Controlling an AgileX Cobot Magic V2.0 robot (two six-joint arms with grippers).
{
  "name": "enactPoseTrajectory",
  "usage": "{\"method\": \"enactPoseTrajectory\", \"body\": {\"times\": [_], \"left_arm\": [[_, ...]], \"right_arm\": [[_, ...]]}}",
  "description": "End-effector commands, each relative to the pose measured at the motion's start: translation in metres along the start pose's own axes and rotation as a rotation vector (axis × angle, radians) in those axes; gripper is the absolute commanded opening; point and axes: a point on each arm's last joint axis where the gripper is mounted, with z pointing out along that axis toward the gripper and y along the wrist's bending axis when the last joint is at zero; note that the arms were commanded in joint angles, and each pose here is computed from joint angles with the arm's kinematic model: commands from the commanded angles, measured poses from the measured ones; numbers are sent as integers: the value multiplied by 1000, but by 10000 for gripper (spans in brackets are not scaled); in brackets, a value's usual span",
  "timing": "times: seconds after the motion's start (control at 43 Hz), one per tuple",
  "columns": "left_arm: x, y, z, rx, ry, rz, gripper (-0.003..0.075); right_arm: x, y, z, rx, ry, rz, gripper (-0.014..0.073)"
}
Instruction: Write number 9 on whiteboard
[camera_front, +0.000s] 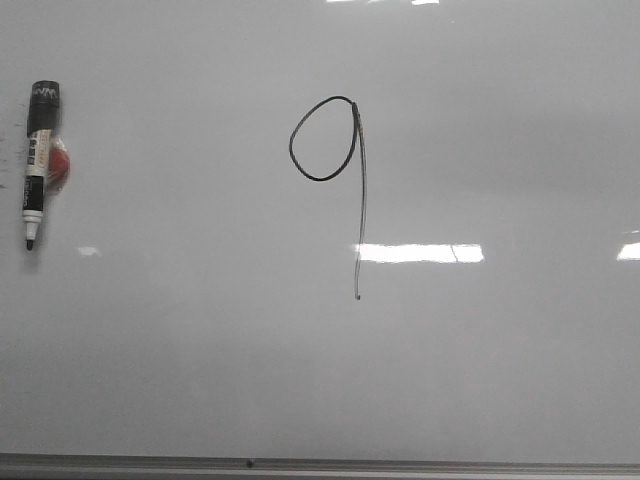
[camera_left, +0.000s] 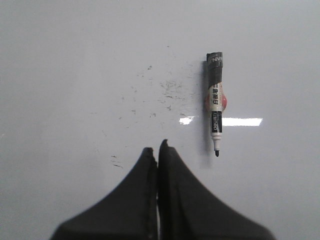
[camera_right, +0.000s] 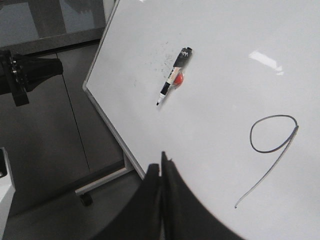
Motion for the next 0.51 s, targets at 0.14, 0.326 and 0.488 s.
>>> {"method": "enactPoseTrajectory", "body": {"times": [0.14, 0.326, 0.488], "left_arm": [[-8, 1, -2, -8, -105, -12, -19], [-8, 1, -2, -8, -105, -12, -19], [-8, 1, -2, -8, -105, -12, -19]], "right_arm": [[-12, -1, -3, 16, -67, 20, -62], [-12, -1, -3, 16, -67, 20, -62], [-11, -5, -4, 78, -79, 7, -62]]}}
